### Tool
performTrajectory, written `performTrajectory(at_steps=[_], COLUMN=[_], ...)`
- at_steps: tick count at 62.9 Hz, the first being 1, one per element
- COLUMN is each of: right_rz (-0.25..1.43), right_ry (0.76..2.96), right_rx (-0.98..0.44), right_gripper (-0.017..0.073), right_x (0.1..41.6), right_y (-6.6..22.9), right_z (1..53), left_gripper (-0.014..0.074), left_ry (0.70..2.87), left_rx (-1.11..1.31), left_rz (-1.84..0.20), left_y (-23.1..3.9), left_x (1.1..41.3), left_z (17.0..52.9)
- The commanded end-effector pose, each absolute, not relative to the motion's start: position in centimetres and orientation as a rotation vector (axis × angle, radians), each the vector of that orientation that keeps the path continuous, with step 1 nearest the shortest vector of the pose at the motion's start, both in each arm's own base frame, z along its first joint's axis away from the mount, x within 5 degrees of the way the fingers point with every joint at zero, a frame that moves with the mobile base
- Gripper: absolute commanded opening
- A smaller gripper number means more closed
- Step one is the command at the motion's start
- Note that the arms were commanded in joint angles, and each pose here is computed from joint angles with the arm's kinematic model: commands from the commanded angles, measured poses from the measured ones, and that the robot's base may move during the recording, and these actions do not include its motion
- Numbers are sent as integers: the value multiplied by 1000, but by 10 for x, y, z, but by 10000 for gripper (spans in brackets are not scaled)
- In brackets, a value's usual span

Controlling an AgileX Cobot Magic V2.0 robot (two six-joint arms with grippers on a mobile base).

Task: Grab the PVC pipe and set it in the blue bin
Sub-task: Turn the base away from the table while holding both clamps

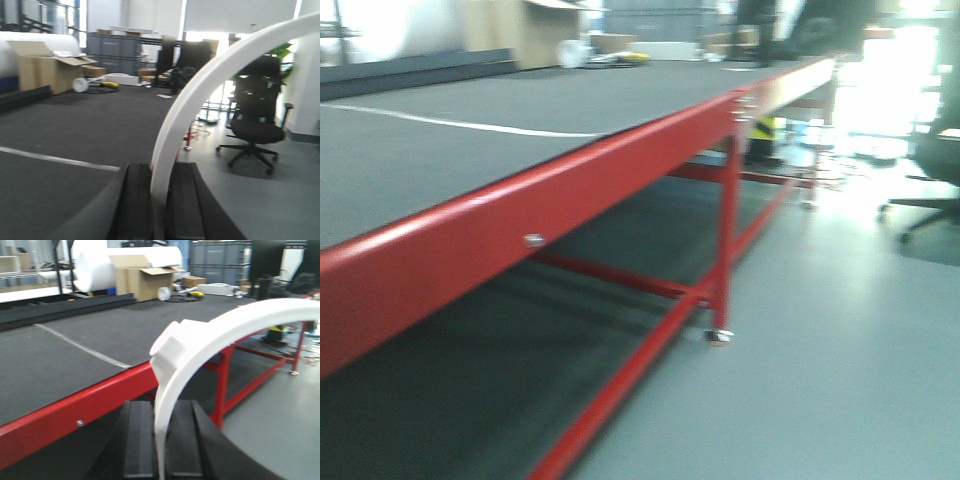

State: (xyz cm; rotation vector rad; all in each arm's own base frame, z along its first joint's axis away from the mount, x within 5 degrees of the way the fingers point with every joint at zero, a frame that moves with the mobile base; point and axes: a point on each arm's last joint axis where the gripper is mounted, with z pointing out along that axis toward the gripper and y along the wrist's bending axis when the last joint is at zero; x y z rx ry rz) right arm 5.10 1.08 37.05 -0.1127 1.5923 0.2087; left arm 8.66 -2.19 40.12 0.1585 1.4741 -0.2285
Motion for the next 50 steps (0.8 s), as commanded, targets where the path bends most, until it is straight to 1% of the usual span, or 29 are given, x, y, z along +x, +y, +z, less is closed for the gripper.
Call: performTrajectory(at_steps=[1, 50], right_rz=[203, 203], right_ry=[1565, 1565], right_rx=[-116, -116], right_gripper=[-169, -169], right_x=[50, 50], right_y=[10, 10], right_z=[373, 373], left_gripper=[-111, -111], left_ry=[1438, 1438], left_rx=[150, 150], left_rz=[-234, -234], left_y=[-21, -21], left_x=[85, 85], left_z=[405, 405])
